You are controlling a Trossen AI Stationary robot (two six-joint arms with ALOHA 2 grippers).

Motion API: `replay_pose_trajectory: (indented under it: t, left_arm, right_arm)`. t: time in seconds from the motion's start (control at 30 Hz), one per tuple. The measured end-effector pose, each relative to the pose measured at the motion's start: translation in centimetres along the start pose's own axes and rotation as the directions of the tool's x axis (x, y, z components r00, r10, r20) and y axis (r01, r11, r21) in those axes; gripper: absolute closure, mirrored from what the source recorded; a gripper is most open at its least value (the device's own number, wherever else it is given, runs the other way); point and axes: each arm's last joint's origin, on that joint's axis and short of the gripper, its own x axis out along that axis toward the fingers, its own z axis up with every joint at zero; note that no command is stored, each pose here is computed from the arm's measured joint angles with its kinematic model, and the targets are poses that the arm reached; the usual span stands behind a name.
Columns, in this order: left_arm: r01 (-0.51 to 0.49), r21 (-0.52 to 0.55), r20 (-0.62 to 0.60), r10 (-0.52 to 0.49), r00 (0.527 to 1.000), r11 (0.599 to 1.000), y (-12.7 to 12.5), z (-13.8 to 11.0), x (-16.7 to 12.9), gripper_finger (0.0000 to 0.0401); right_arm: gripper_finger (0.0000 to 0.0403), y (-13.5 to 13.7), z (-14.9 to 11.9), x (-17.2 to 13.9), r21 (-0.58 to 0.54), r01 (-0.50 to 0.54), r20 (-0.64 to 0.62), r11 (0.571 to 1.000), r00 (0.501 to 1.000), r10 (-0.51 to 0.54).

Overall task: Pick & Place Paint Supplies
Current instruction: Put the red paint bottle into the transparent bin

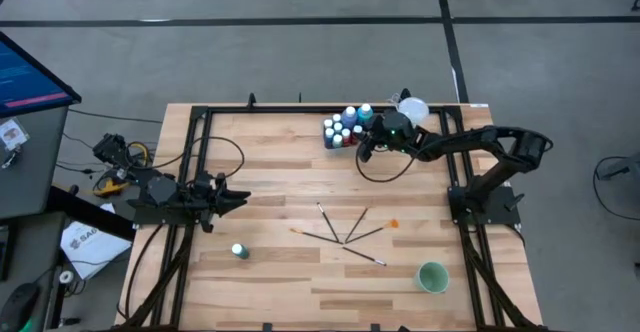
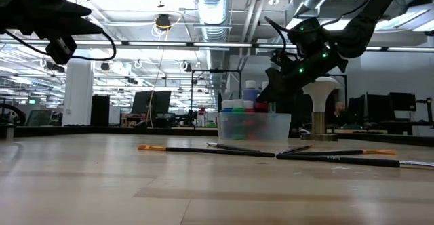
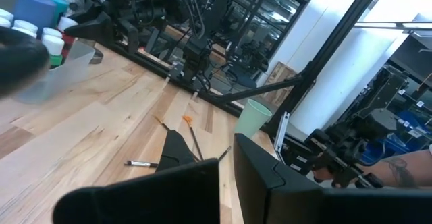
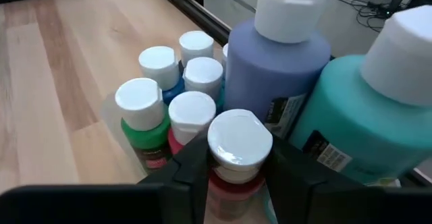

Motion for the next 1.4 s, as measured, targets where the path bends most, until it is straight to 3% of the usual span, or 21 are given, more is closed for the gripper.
replay_pose_trajectory:
  t: [0.23, 0.5, 0.8, 1.13, 1.4]
  left_arm:
    - [0.001, -0.001, 0.001, -0.001, 1.000, 1.000, 0.0, 0.0, 0.0, 0.0399]
    - [0.003, -0.005, 0.006, -0.003, 1.000, 1.000, 0.0, 0.1, 0.0, 0.0399]
    - [0.006, -0.009, 0.011, -0.006, 1.000, 1.000, -0.1, 0.1, 0.0, 0.0399]
    - [0.006, -0.009, 0.011, -0.006, 1.000, 1.000, -0.1, 0.1, 0.0, 0.0399]
    - [0.006, -0.009, 0.011, -0.006, 1.000, 1.000, -0.1, 0.1, 0.0, 0.0399]
  right_arm:
    - [0.0268, -0.2, -0.3, 0.0, 0.007, 0.005, -0.028, 1.000, 1.000, -0.005]
    - [0.0282, -0.3, -0.4, 0.0, -0.002, 0.009, -0.040, 1.000, 0.999, -0.010]
    - [0.0253, -0.4, -0.4, 0.0, -0.015, 0.012, -0.042, 1.000, 0.999, -0.013]
    - [0.0257, -0.5, -0.4, 0.0, -0.010, 0.014, -0.044, 1.000, 0.999, -0.014]
    - [0.0189, -0.5, 0.7, -0.7, 0.007, 0.014, -0.003, 1.000, 1.000, -0.014]
